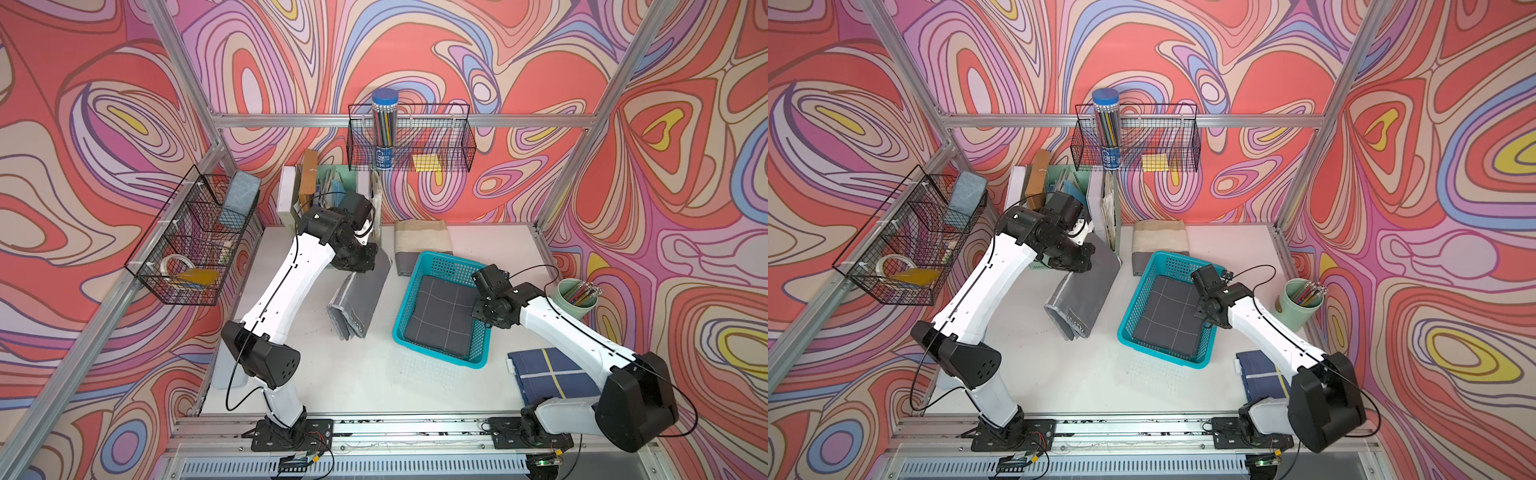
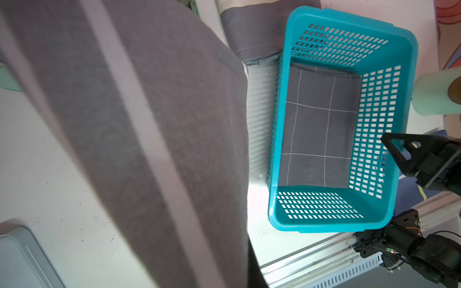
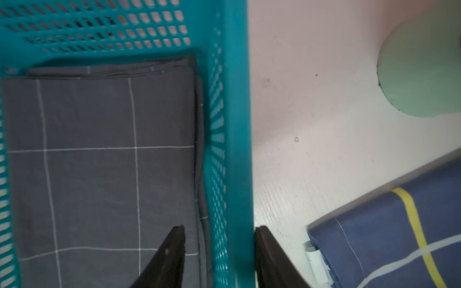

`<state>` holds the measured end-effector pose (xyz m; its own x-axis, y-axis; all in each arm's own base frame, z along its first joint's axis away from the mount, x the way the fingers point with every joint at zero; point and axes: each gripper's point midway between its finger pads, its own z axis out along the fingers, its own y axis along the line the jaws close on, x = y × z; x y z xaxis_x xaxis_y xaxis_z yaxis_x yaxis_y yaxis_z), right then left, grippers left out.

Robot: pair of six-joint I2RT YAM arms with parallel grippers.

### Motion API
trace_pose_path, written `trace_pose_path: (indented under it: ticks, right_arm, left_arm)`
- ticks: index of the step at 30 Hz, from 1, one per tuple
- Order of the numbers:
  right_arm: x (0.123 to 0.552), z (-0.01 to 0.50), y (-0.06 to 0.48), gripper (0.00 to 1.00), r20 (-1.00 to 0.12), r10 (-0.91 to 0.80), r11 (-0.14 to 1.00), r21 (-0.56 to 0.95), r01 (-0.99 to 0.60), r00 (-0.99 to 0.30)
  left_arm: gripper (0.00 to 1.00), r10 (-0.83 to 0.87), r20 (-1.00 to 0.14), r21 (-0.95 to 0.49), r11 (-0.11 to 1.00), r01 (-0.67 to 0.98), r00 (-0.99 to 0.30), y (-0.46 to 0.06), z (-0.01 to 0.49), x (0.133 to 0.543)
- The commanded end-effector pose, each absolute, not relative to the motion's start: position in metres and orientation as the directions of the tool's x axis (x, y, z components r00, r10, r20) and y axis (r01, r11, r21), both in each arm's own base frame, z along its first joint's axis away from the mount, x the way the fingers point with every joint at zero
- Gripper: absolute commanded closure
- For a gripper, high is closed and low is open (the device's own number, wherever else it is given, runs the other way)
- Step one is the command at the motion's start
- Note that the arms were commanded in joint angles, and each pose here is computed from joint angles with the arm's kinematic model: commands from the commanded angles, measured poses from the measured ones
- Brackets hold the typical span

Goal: Put the folded pillowcase in the basket
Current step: Move the basket to the center of the board.

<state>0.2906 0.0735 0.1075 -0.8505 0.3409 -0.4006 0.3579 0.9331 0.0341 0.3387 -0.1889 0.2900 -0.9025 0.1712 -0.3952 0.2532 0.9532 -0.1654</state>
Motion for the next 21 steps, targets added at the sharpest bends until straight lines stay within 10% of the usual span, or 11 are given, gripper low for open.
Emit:
trace_pose_path:
  ticks: [1, 7, 21]
  right_arm:
    - [0.295, 0.087, 0.081, 0.67, -0.357, 0.296, 0.951, 0.024, 0.308, -0.886]
    - [0.295, 0.069, 0.095, 0.90, -0.310, 0.250, 0.968, 0.057, 0.245, -0.917]
    - [0.288, 0.068, 0.176, 0.92, -0.264, 0.073, 0.975, 0.223, 0.013, -0.962]
  left_arm:
    - [1.00, 0.188, -0.420, -0.130, 0.956, 0.264, -0.888, -0.181, 0.310, 0.330]
    - [1.00, 0.176, -0.470, -0.190, 0.937, 0.294, -0.865, -0.190, 0.332, 0.320]
    - [1.00, 0.156, -0.504, -0.285, 0.898, 0.334, -0.850, -0.202, 0.356, 0.295]
